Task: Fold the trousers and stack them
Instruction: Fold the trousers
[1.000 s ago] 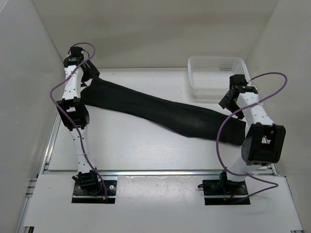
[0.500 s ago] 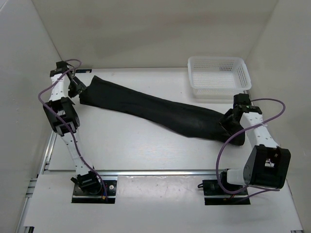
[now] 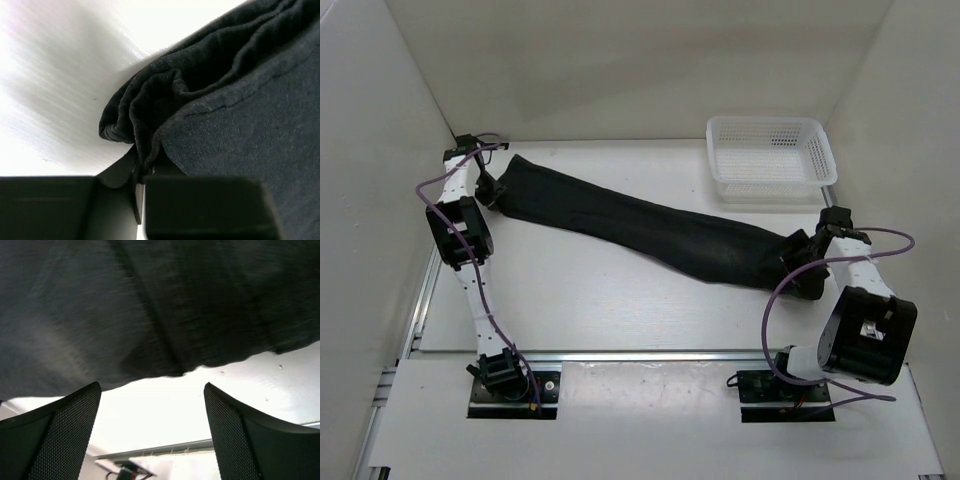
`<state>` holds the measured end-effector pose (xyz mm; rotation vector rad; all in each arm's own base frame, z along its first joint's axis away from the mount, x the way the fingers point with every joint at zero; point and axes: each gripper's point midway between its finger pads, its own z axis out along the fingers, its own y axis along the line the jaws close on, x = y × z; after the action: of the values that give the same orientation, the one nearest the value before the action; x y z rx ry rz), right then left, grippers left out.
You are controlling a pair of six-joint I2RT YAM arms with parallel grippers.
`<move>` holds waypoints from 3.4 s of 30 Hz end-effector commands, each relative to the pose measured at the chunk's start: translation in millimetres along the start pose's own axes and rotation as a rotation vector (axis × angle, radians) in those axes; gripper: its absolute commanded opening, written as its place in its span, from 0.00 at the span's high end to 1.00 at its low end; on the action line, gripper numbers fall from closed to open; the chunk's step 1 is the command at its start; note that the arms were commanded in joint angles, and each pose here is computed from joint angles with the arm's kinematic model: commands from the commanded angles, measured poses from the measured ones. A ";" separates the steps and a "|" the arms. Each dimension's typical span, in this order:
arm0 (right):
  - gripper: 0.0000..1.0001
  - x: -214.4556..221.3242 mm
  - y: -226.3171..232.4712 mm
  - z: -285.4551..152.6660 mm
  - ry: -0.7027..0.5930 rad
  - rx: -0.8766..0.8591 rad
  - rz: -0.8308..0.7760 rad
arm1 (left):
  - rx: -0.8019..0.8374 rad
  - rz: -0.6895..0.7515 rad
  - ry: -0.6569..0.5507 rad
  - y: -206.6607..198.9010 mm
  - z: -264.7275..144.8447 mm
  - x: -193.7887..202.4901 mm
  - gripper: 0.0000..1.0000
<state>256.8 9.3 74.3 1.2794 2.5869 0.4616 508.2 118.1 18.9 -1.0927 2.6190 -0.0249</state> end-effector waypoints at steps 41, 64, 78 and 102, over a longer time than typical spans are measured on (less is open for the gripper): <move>0.63 -86.8 -50.3 33.9 -0.157 0.363 0.123 | 0.021 -0.017 -0.038 11.4 -36.3 -14.1 0.89; 0.36 -38.0 -40.6 34.9 -0.071 0.111 0.170 | 0.012 0.001 -0.040 14.7 -52.5 -13.3 0.89; 0.23 -86.9 -30.9 32.9 -0.275 0.058 0.171 | -0.012 -0.007 -0.021 23.9 -48.6 -9.3 0.89; 1.00 -197.9 83.2 -124.3 -0.623 -0.139 0.082 | 0.212 -0.045 -0.252 0.3 -174.5 -76.7 0.89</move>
<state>387.5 -81.4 150.7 1.3124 2.1811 0.3594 502.1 115.8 105.6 -1.0627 2.5805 -0.1910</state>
